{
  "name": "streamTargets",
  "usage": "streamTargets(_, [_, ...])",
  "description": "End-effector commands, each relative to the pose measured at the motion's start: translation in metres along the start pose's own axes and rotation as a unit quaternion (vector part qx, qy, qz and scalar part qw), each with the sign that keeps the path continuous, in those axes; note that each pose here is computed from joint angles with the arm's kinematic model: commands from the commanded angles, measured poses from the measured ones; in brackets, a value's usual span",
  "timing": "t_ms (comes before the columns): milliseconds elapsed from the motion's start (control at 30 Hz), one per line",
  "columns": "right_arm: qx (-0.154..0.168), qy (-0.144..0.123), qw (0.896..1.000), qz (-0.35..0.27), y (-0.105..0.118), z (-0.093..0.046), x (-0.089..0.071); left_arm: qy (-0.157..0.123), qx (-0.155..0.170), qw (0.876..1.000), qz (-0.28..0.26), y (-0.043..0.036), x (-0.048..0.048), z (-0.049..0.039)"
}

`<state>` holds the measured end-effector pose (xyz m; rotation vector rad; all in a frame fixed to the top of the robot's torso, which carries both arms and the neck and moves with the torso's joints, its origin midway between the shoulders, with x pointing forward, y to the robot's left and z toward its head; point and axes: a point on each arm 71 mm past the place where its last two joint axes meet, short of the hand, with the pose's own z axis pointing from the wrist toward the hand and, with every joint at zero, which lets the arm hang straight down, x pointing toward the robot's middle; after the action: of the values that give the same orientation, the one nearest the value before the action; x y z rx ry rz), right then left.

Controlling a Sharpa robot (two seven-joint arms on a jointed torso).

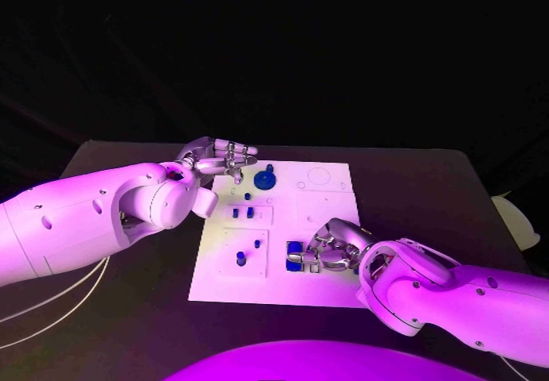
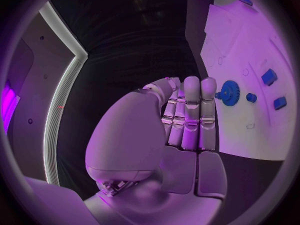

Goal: Assemble the parts on the task board

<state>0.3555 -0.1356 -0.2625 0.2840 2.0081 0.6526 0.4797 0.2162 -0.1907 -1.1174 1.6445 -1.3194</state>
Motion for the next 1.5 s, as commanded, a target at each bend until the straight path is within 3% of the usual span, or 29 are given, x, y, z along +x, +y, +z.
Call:
streamTargets(33, [-0.005,-0.004,1.000,-0.010,0.001,0.000,0.000,0.009,0.002,1.000,-0.003,-0.0010,0.0024,0.0002])
streamTargets(700, [-0.033,-0.017,0.999,-0.032,0.004,-0.015,-0.005,0.009,0.001,1.000,-0.002,-0.0006,0.0013,0.0000])
streamTargets(1500, [-0.023,0.000,0.998,-0.061,0.000,-0.003,-0.002,0.010,0.000,1.000,-0.003,-0.0005,0.0017,0.0003])
